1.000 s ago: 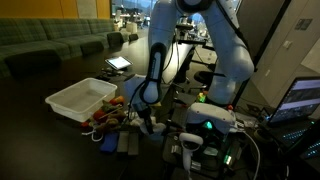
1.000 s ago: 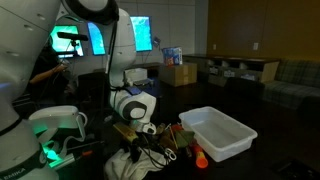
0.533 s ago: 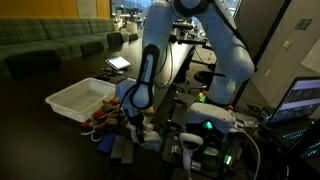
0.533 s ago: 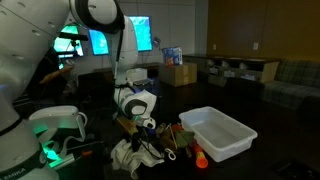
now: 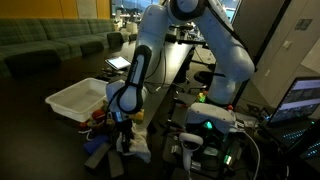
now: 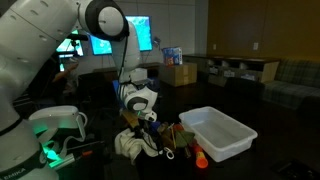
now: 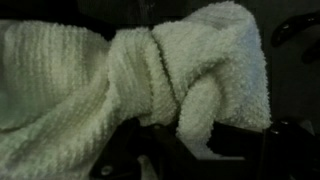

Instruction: Wipe the counter with the cloth

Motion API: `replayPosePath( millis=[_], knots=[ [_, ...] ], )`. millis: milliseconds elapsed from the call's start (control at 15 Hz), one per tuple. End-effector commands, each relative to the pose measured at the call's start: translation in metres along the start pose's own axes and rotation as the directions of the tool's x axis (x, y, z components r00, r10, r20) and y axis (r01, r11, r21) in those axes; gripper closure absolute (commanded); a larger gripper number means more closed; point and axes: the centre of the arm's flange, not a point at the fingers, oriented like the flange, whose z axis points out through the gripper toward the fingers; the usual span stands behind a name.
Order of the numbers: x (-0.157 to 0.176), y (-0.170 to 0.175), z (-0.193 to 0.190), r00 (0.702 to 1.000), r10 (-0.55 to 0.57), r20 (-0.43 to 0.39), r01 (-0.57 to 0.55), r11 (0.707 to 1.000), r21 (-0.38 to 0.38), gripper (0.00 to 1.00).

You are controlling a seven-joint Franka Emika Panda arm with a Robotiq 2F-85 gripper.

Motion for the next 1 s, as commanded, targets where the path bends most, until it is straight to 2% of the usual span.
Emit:
replayPosePath(
  millis=[0,267,467,733,933],
  knots=[
    [0.031,-0.032,-0.002,0.992,-0.015,-0.127,0.019,0.999,0.031,0.98],
    [0.038,-0.056,-0.017,0.978,-0.063,-0.199,0.071,0.997,0.033,0.98],
    [0.036,-0.057,-0.039,0.969,-0.077,-0.234,0.090,0.995,0.046,0.99],
    [0.022,-0.037,-0.079,0.966,-0.171,-0.191,0.186,0.980,0.064,0.99],
    [0.000,-0.005,-0.117,0.958,-0.244,-0.151,0.259,0.962,0.090,0.99]
  ],
)
